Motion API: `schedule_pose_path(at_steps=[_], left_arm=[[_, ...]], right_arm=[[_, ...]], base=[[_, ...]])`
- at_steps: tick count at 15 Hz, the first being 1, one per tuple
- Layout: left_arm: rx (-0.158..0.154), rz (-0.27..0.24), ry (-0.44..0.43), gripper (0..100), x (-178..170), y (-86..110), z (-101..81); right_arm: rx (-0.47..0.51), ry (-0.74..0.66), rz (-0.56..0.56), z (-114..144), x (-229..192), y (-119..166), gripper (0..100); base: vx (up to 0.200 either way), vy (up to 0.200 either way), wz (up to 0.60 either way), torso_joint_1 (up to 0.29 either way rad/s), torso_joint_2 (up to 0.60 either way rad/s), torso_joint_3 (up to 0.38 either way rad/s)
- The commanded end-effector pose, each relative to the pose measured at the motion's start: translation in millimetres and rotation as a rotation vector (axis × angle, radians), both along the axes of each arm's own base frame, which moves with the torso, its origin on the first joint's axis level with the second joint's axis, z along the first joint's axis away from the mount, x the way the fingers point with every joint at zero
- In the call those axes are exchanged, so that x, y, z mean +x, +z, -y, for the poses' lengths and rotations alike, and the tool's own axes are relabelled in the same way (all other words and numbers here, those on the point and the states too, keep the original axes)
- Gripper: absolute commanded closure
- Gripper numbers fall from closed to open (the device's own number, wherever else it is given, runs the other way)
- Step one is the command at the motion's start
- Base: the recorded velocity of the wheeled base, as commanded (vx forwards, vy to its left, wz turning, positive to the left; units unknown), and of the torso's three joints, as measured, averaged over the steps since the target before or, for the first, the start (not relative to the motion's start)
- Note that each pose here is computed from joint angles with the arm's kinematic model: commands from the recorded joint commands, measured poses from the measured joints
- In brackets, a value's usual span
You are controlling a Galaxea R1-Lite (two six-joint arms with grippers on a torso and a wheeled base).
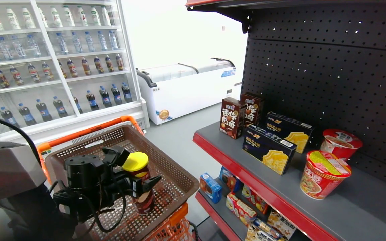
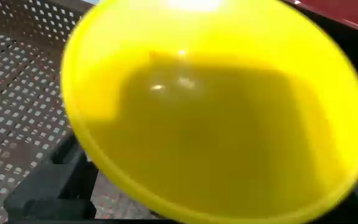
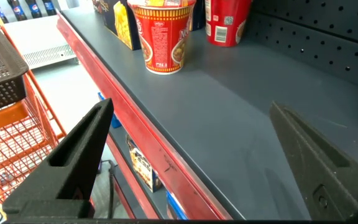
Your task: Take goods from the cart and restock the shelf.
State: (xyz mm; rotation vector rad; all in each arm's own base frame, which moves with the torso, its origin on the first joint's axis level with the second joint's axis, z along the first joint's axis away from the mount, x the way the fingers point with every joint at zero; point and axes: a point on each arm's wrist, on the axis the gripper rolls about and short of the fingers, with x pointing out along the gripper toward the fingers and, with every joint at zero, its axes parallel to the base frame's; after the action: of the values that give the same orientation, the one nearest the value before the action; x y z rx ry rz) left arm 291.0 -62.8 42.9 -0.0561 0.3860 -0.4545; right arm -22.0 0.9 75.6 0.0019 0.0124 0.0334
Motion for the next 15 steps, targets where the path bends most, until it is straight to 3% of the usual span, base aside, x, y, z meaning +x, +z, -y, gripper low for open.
schedule_pose_path(at_steps=[1,5,8,11,13,14,15], left_arm=[[0.005,-0.023,-0.01,0,4,-12.8,3.2],[-0.012,0.053,-0.012,0,19,-15.6,6.8],[-0.003,0.016,-0.026,0,20,-28.0,11.4],[-0.001,0.024,-0.055,0,22,-29.9,20.4],[0.016,0.032,-0.079,0,21,-30.6,22.4],[0.02,0.038,-0.118,100,21,-30.5,23.3],[0.025,0.034,-0.12,100,21,-31.0,23.3]], right_arm=[[0.0,0.0,0.0,0,0,0,0],[0.0,0.0,0.0,0,0,0,0],[0.0,0.0,0.0,0,0,0,0],[0.0,0.0,0.0,0,0,0,0],[0.0,0.0,0.0,0,0,0,0],[0.0,0.0,0.0,0,0,0,0],[0.0,0.0,0.0,0,0,0,0]], base=[[0.0,0.0,0.0,0.0,0.0,0.0],[0.0,0.0,0.0,0.0,0.0,0.0],[0.0,0.0,0.0,0.0,0.0,0.0],[0.0,0.0,0.0,0.0,0.0,0.0],[0.0,0.0,0.0,0.0,0.0,0.0],[0.0,0.0,0.0,0.0,0.0,0.0],[0.0,0.0,0.0,0.0,0.0,0.0]])
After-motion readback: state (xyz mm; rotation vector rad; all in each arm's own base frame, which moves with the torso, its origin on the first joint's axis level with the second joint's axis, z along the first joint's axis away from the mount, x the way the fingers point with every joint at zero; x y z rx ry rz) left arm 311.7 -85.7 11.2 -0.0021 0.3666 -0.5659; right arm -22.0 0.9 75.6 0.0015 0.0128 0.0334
